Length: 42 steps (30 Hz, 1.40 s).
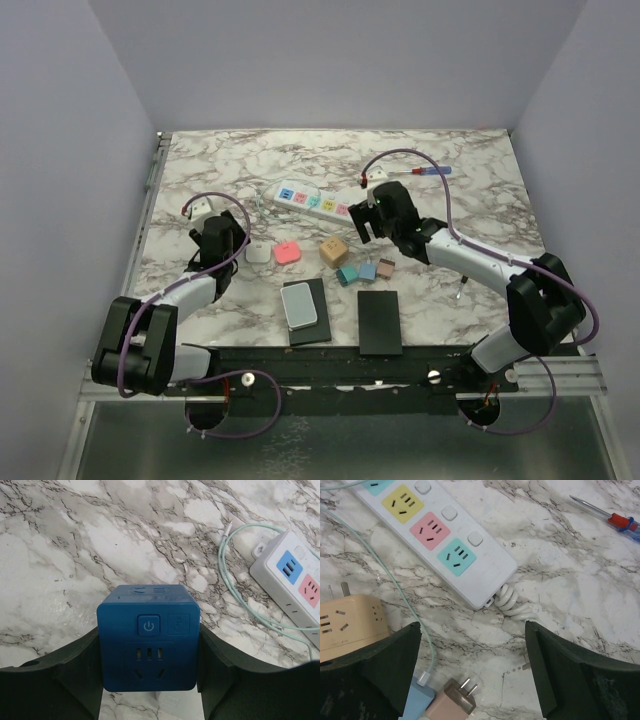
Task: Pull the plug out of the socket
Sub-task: Place the plug at the center of the board, then reset both arms
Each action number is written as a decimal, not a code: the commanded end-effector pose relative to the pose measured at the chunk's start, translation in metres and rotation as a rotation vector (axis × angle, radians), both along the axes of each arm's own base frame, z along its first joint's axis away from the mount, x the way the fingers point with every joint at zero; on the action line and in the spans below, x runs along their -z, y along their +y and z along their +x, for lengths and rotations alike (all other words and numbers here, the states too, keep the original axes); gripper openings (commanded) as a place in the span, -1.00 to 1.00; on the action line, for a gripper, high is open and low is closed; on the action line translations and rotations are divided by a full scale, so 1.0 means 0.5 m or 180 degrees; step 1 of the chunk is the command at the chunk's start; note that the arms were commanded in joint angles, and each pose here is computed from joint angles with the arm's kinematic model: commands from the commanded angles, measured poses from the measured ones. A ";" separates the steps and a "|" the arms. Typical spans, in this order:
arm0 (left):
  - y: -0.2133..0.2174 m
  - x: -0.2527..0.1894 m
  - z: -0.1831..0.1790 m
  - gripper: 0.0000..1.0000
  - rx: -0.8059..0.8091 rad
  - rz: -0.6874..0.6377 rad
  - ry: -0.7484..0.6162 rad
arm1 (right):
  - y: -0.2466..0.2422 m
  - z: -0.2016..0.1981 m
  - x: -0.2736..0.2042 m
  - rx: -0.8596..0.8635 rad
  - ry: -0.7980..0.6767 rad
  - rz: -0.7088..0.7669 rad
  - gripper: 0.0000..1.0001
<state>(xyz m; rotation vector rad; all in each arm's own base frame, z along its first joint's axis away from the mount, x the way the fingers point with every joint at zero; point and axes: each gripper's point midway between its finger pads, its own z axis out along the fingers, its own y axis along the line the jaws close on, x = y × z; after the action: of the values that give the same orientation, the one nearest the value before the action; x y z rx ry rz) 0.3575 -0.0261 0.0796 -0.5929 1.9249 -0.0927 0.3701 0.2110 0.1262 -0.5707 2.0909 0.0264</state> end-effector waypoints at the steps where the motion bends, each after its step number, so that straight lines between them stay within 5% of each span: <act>1: -0.011 0.007 0.007 -0.58 0.0065 -0.0090 0.0024 | -0.016 0.007 -0.024 0.0153 -0.0157 0.0069 0.80; 8: -0.017 0.010 0.000 -0.19 0.0091 -0.0155 0.0010 | -0.043 0.013 -0.023 0.0403 -0.0142 0.0081 0.82; 13: -0.013 0.004 -0.002 0.32 0.0069 -0.0149 -0.0021 | -0.053 0.013 -0.028 0.0485 -0.0124 0.0166 0.82; 21: -0.013 -0.010 -0.003 0.69 0.0061 -0.0168 -0.0091 | -0.059 0.010 -0.031 0.0522 -0.0126 0.0196 0.82; 42: -0.032 -0.134 0.013 0.84 0.0322 -0.0079 -0.0165 | -0.156 0.019 -0.071 0.1088 0.0066 0.0841 0.84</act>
<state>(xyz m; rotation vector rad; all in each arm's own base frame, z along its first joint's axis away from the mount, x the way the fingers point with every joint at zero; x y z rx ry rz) 0.3590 -0.0369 0.1200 -0.5787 1.8713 -0.1930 0.3804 0.1506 0.1424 -0.1915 2.1370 0.0204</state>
